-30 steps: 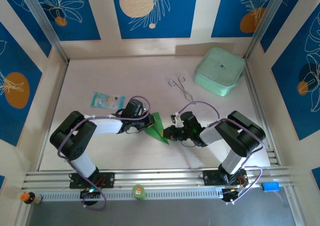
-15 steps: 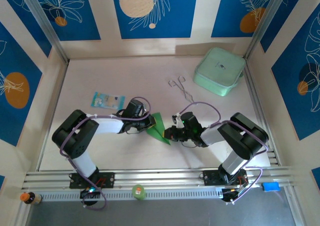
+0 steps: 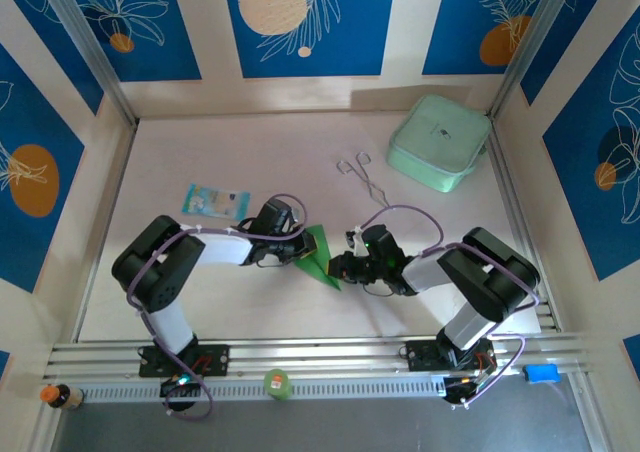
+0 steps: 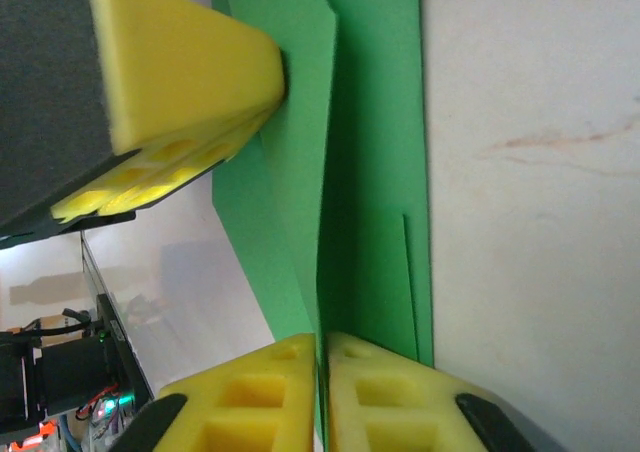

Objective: Fold a paper plane with a square sheet of paper (pick it up from the middle)
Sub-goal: Fourth fold the wing at the center of the table.

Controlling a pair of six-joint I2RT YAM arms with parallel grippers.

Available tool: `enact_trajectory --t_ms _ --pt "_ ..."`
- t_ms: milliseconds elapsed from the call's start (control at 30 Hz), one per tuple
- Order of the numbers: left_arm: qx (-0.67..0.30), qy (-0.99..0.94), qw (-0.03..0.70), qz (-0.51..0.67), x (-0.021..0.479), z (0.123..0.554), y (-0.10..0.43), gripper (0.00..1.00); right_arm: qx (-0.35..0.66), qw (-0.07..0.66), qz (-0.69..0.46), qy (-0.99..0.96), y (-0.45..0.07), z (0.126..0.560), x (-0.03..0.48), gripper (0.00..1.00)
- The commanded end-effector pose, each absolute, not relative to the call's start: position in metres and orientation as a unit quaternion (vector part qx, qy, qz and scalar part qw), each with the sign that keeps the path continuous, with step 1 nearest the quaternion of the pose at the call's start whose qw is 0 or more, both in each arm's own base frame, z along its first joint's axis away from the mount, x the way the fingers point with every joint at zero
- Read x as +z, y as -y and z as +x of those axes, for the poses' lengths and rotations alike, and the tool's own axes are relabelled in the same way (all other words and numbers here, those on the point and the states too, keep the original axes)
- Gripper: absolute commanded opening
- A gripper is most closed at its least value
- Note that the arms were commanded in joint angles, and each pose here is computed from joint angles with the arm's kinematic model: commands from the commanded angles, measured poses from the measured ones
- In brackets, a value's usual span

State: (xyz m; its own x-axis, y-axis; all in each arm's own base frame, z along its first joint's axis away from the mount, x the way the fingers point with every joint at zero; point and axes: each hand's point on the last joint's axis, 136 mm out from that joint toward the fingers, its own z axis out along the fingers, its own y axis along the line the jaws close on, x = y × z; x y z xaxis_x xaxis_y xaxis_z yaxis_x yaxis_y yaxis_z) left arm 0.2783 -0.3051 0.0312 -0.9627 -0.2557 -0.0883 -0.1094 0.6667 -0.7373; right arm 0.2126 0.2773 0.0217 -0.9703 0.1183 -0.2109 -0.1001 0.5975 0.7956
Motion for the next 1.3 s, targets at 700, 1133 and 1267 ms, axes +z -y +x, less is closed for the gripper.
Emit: enact_trajectory --t_ms 700,1133,1267 --pt "-0.419 -0.900 0.097 -0.067 0.040 0.281 0.323 0.13 0.423 0.084 0.038 -0.901 -0.265 0.201 0.002 0.02" --pt "-0.420 -0.897 0.122 -0.065 0.048 0.278 0.314 0.14 0.478 0.059 0.047 -0.875 -0.268 0.205 0.015 0.02" --pt "-0.416 -0.898 0.129 -0.067 0.050 0.275 0.310 0.15 0.488 0.049 0.052 -0.870 -0.270 0.206 0.014 0.02"
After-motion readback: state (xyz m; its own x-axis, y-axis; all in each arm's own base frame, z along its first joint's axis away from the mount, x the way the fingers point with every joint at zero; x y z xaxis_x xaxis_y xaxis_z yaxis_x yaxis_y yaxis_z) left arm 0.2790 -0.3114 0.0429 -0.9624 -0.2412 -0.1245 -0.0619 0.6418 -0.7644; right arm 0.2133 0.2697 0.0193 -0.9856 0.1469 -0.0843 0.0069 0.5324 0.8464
